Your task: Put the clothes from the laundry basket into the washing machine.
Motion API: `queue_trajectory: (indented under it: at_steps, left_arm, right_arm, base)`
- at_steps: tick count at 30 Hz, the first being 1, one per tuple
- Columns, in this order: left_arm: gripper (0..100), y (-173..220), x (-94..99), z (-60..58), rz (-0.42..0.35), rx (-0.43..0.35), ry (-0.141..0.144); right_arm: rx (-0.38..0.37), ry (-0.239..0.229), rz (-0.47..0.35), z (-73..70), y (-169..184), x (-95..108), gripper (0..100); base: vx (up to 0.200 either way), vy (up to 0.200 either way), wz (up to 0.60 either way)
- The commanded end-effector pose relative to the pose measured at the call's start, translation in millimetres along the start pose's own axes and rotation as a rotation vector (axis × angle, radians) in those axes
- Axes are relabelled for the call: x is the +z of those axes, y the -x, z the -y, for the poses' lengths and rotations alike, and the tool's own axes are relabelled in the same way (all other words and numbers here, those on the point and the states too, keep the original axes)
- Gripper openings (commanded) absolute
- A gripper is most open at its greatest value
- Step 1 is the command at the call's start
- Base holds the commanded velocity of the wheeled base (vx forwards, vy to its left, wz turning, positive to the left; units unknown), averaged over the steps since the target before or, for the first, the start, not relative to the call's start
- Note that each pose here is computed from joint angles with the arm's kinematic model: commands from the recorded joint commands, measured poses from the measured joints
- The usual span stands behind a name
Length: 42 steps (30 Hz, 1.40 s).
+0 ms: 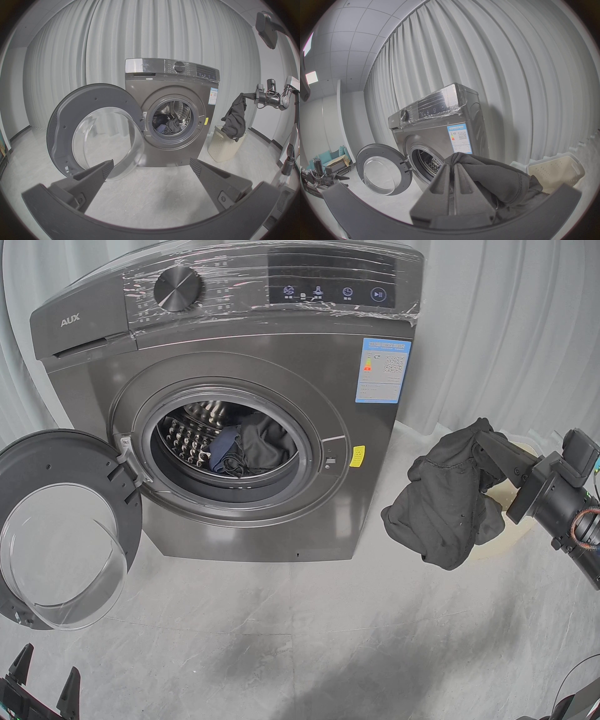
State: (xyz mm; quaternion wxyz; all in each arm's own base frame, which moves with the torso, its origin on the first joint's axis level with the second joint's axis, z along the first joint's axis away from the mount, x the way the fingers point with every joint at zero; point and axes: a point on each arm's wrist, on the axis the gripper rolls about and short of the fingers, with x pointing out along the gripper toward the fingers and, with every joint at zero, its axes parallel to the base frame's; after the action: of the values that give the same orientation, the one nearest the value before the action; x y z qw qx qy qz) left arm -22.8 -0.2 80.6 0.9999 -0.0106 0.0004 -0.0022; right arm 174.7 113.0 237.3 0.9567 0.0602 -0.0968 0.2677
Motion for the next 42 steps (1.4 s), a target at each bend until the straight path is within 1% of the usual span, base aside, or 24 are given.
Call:
queue_trajectory:
  at_steps: [1, 11, 22, 34, 38, 41, 42]
  left_arm:
    - [100, 0, -4.8, -0.1, 0.001, 0.0, 0.0]
    - [100, 0, -4.8, -0.1, 0.001, -0.002, -0.003]
    - [100, 0, -4.8, -0.1, 0.001, 0.0, 0.0]
    - [100, 0, -4.8, -0.1, 0.001, 0.0, 0.003]
    - [100, 0, -4.8, -0.2, 0.001, 0.006, 0.006]
    - [100, 0, -5.1, -0.1, 0.001, 0.004, -0.004]
    - [100, 0, -5.1, -0.1, 0.001, 0.004, -0.006]
  right_arm:
    - [0.002, -0.001, 0.0, -0.3, 0, 0, 0]
    - [0.005, 0.0, 0.0, -1.0, 0, -1, 0]
    - [0.008, -0.002, -0.002, -1.6, 0, -1, 0]
    - [0.009, -0.003, -0.016, -1.3, 1, -4, 0]
    - [0.011, -0.007, -0.031, -1.1, 4, -9, 0]
    - [0.04, -0.019, -0.038, -7.1, 4, -10, 0]
    - [0.061, -0.025, -0.041, -12.0, 3, -9, 0]
  base:
    - [0.0, 0.0, 0.0]
    - [0.0, 0.0, 0.0]
    - [0.0, 0.0, 0.0]
    - [0.0, 0.2, 0.0]
    - [0.0, 0.0, 0.0]
    - [0.0, 0.0, 0.0]
    - [0.0, 0.0, 0.0]
